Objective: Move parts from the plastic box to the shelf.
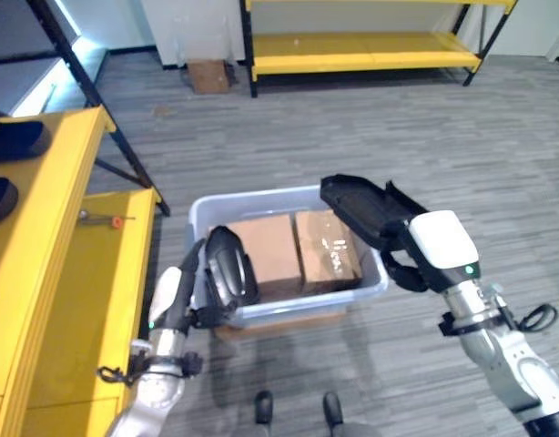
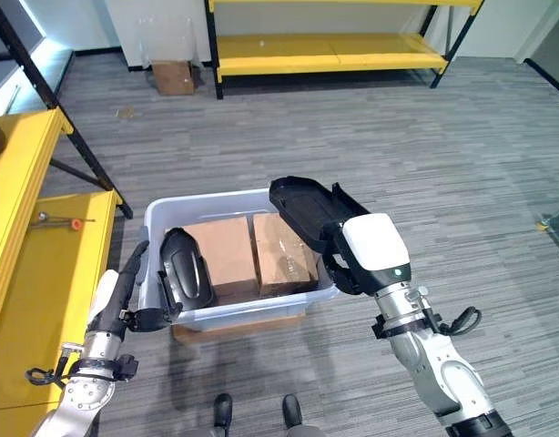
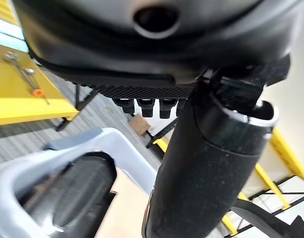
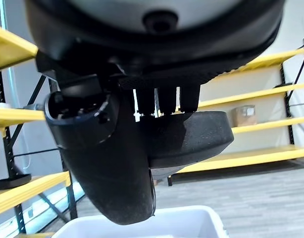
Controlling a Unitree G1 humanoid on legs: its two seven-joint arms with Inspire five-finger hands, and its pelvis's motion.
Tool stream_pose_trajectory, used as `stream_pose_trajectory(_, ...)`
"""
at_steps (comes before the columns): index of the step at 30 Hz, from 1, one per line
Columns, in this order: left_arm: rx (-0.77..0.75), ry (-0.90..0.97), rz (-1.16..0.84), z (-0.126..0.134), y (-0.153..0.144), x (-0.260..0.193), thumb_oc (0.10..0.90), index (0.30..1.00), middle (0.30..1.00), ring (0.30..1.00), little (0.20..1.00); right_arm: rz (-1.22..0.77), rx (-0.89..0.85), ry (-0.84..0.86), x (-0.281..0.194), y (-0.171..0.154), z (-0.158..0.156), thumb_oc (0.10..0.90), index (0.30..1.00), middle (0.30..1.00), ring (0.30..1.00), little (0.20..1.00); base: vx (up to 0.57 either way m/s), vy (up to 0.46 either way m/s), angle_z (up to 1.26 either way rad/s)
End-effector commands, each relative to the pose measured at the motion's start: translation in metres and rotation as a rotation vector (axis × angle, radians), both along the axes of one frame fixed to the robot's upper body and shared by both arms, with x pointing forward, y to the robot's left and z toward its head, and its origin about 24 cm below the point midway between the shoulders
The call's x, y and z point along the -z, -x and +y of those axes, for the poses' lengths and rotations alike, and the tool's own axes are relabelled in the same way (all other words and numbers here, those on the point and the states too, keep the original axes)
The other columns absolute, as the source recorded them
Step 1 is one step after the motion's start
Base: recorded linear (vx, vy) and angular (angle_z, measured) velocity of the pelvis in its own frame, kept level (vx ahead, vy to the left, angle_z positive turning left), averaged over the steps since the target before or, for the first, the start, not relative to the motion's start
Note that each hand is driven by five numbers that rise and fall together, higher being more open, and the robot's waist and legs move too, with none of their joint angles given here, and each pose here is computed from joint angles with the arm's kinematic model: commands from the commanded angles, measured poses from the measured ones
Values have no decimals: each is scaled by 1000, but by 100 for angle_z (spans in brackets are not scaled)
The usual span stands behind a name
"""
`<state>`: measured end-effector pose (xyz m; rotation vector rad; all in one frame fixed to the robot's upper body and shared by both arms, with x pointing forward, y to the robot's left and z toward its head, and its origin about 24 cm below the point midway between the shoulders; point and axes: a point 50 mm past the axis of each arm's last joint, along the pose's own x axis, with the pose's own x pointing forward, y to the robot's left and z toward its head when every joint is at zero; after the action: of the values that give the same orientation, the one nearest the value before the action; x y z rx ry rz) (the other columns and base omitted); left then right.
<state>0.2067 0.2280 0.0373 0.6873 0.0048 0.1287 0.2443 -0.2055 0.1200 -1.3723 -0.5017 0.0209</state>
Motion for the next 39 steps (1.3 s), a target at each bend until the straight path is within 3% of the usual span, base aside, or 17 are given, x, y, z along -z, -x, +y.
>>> stream_pose_trajectory(1, 65, -71, -74, -1, -2, -8, 900, 1000, 1000, 1000, 1000, -245, -90, -6, -44, -10, 14, 400, 300, 300, 300, 300, 9, -59, -8)
stream_pose_trajectory(9, 71, -52, -52, -6, 0, -2, 900, 1000, 1000, 1000, 1000, -270, -117, -28, -48, -6, 16, 400, 300, 300, 300, 300, -2, -127, 7)
stream_pose_trajectory(17, 72, -30, -52, -9, 1, -3, 900, 1000, 1000, 1000, 1000, -449, -207, -69, -85, -13, 34, 400, 300, 300, 300, 300, -142, -163, 34)
stream_pose_trajectory(22, 92, -60, -97, -10, -10, -14, 900, 1000, 1000, 1000, 1000, -572, -162, -82, -102, -6, 24, 400, 300, 300, 300, 300, -206, -21, 154)
stream_pose_trajectory(28, 81, -39, -172, -10, -22, -27, 900, 1000, 1000, 1000, 1000, -593, 38, -27, -90, 6, -13, 400, 300, 300, 300, 300, -67, 21, 166)
stream_pose_trajectory(33, 102, -27, -141, -13, -20, -22, 900, 1000, 1000, 1000, 1000, -547, 122, -47, -76, 23, -30, 400, 300, 300, 300, 300, 139, 162, 55)
stream_pose_trajectory(39, 71, -54, -132, 0, -10, -23, 900, 1000, 1000, 1000, 1000, -536, 101, -59, -76, 25, -26, 400, 300, 300, 300, 300, 135, 167, -6)
